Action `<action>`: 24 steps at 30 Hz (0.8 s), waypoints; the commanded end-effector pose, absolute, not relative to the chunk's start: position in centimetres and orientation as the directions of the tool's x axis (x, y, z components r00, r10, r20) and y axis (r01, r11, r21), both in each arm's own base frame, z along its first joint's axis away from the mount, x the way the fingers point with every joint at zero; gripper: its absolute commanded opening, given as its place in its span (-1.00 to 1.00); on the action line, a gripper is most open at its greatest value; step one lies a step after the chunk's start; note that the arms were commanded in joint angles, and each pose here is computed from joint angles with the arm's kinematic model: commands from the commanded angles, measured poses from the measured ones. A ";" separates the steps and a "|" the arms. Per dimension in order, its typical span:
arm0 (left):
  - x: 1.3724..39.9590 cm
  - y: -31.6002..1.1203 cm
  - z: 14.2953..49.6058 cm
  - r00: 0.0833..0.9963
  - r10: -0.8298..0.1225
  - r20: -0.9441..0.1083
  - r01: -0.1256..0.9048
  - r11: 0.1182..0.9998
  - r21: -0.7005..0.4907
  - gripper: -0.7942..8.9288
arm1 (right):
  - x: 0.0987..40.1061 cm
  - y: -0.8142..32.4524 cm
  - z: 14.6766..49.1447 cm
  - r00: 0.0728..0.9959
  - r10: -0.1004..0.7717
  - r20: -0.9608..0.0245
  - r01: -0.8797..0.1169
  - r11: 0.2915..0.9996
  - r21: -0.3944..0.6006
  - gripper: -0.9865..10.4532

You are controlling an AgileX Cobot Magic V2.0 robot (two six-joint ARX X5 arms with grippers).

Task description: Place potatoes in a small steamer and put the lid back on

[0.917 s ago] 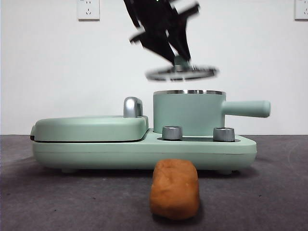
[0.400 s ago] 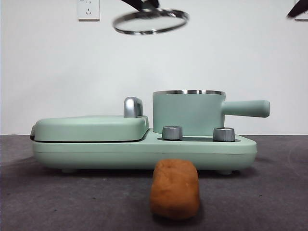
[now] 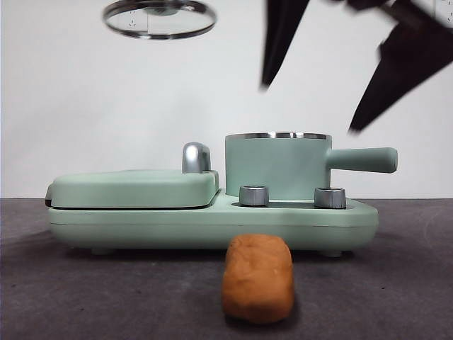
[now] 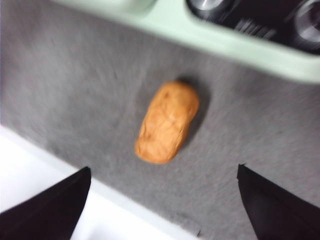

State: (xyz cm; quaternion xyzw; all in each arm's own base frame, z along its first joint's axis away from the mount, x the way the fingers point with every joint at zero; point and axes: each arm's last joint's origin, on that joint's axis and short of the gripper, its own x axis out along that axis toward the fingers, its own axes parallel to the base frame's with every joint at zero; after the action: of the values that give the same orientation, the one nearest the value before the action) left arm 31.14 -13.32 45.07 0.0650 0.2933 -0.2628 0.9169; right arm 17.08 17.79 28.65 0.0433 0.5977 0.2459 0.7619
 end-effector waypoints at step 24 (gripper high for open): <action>31.9 -10.3 46.0 0.739 -0.384 -0.554 0.431 0.901 -0.050 -0.79 | 20.0 25.6 17.8 0.050 0.224 -0.973 -0.350 0.917 0.193 -0.39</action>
State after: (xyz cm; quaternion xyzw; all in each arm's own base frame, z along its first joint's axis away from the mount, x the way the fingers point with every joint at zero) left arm 32.07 -10.27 44.80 0.0462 0.3140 -0.2162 0.9233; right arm 19.90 25.01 17.91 -0.0449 0.6627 0.1948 0.7217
